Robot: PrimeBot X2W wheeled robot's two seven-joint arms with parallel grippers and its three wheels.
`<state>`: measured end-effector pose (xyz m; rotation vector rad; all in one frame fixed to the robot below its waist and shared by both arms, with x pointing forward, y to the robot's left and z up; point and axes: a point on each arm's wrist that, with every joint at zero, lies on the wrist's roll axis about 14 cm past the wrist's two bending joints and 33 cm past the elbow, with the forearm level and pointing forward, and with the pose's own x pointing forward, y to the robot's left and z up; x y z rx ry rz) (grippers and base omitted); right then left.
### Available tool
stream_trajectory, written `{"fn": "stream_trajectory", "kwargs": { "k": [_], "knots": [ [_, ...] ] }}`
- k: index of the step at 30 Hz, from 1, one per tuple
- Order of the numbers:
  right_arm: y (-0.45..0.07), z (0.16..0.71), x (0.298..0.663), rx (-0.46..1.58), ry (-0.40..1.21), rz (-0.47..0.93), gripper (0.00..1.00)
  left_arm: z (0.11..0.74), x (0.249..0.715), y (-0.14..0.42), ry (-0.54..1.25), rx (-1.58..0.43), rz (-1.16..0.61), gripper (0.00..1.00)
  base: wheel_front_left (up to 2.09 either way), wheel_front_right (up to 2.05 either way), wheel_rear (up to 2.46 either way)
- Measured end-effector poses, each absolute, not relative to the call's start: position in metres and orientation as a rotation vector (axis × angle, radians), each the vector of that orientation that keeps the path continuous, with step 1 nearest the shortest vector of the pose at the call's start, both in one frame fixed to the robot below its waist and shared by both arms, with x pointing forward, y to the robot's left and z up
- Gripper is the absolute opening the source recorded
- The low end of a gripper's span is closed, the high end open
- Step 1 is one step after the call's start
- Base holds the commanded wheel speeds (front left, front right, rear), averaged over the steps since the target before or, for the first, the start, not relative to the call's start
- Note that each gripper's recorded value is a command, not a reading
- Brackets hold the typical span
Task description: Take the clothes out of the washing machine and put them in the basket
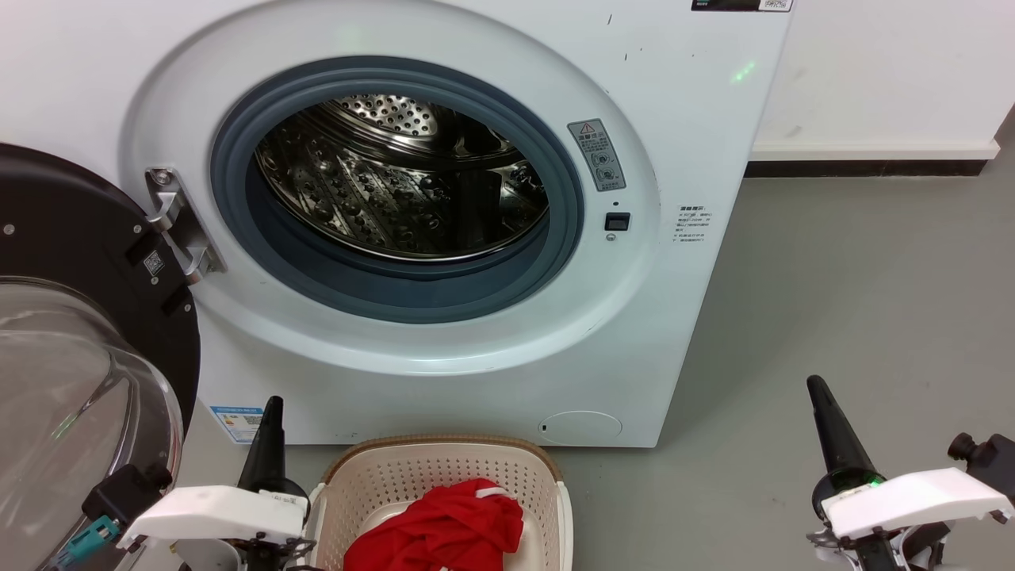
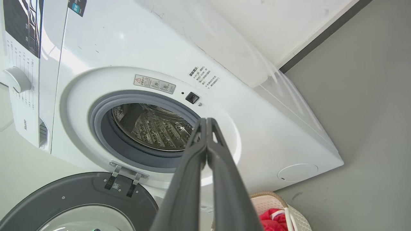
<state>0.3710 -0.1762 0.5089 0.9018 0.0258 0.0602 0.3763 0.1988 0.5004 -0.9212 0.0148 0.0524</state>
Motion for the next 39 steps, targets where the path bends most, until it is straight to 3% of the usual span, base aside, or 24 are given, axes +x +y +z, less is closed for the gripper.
{"fn": "stream_trajectory", "kwargs": {
  "k": [39],
  "knots": [
    [-0.191, 0.504, 0.38, 1.313, 0.029, 0.007, 0.0, 0.501, 0.384, 0.199, 0.025, -1.321, 0.034, 0.0, 0.0, 0.0, 0.0]
  ]
}}
